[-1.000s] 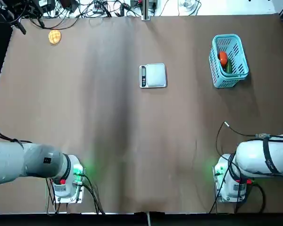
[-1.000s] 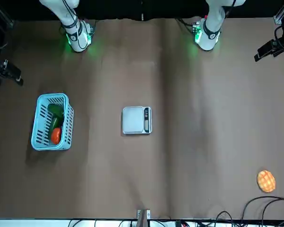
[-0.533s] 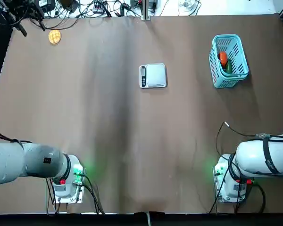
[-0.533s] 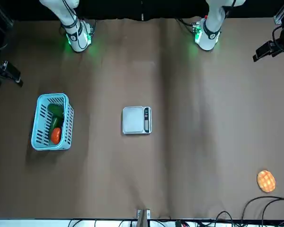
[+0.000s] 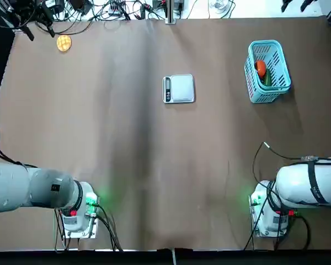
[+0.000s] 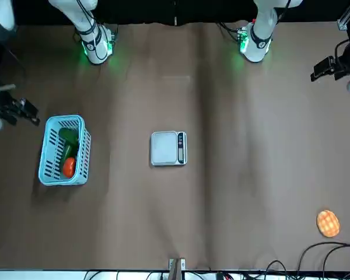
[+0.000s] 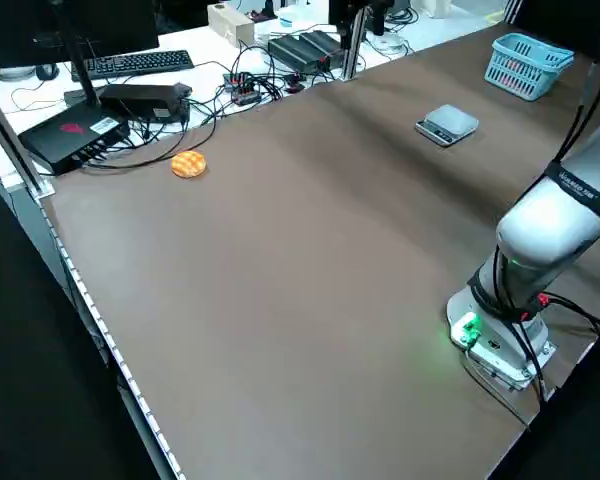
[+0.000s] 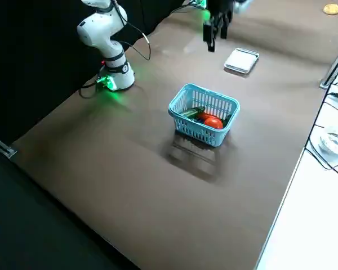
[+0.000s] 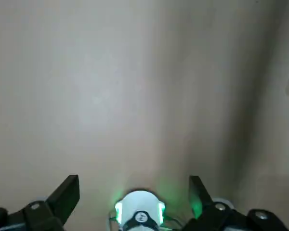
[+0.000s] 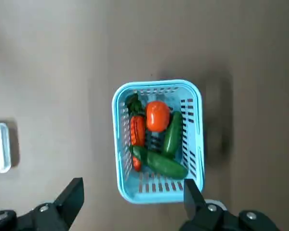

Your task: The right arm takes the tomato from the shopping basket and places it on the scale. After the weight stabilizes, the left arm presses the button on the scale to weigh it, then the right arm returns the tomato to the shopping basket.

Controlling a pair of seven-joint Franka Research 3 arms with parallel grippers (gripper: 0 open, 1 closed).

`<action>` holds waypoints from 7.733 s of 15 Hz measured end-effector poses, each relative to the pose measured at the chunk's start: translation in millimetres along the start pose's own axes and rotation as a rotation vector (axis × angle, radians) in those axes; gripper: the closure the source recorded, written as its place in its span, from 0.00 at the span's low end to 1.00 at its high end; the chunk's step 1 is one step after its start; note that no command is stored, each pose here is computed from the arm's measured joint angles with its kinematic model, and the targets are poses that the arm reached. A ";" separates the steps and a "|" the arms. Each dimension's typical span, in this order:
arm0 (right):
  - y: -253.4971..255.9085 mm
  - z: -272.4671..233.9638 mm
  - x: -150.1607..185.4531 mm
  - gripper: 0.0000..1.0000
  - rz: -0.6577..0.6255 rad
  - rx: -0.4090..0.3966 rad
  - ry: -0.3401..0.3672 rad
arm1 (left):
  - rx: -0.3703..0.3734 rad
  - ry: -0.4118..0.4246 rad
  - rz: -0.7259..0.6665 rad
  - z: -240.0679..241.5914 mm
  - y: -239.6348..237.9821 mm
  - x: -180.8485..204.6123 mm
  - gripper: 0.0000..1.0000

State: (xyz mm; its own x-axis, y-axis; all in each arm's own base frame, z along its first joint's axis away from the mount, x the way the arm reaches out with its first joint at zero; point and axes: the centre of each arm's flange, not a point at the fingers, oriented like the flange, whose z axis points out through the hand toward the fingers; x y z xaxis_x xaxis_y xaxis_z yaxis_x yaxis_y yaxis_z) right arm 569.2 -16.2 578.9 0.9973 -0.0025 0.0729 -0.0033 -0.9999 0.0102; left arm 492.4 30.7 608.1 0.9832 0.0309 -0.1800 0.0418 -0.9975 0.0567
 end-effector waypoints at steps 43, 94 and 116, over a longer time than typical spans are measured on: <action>37.2 351.5 9.4 0.11 0.065 0.022 -0.041 | 0.108 -0.015 1.507 86.3 148.2 84.6 0.00; -355.9 292.7 -60.4 0.29 -0.164 0.430 -0.026 | 0.043 0.021 1.574 110.4 190.7 91.1 0.06; -365.8 348.0 -50.0 0.29 -0.191 0.588 -0.054 | 0.042 0.019 1.571 111.5 189.1 91.8 0.06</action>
State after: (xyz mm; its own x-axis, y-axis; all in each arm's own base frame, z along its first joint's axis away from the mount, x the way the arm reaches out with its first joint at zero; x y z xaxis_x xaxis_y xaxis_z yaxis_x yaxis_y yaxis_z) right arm 546.0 346.0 224.4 0.9786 0.1921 0.0735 0.2013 -0.8209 -0.5344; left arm 570.7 -162.2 492.8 0.0387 -0.9983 0.0427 -0.9894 -0.0323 0.1416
